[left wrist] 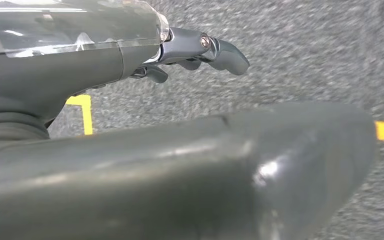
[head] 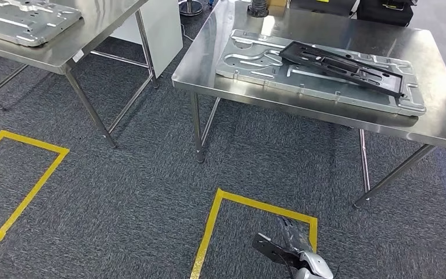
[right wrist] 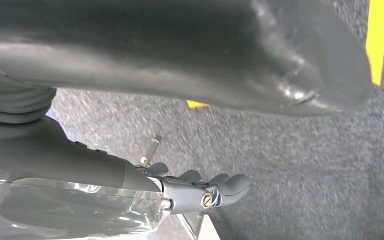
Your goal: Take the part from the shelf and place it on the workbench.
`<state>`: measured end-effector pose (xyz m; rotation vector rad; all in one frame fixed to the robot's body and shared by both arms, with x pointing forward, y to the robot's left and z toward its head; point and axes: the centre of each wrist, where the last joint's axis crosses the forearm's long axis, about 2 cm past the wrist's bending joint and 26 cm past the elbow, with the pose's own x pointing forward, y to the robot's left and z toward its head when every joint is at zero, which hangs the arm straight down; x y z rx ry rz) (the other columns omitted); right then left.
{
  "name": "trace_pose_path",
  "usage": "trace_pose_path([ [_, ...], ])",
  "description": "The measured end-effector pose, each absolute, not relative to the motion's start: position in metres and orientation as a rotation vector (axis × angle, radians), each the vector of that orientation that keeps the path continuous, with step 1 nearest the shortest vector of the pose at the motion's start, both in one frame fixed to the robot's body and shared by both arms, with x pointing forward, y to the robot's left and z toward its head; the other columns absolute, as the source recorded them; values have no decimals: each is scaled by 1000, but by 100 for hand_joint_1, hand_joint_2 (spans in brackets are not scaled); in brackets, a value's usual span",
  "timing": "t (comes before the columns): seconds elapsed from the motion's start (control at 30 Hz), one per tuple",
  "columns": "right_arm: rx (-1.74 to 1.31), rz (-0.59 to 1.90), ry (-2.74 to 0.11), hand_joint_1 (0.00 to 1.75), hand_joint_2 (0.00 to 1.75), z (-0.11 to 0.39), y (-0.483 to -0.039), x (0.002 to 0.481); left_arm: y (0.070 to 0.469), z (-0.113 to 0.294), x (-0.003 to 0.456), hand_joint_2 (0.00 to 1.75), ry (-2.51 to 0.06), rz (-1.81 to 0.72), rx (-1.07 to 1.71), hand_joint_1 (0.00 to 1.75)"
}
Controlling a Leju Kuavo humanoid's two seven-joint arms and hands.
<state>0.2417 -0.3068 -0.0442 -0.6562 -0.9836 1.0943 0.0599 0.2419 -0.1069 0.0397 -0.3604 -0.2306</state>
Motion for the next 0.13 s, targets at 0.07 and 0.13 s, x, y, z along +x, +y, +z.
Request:
trace_pose_path([
  [0.07,-655,1091,-984,0,0,-44,-306,242,242,-107,60,0,-361,-232,39,0],
  [0.13,-657,1088,-986,0,0,-44,-306,243,242,-107,60,0,-362,-233,39,0],
])
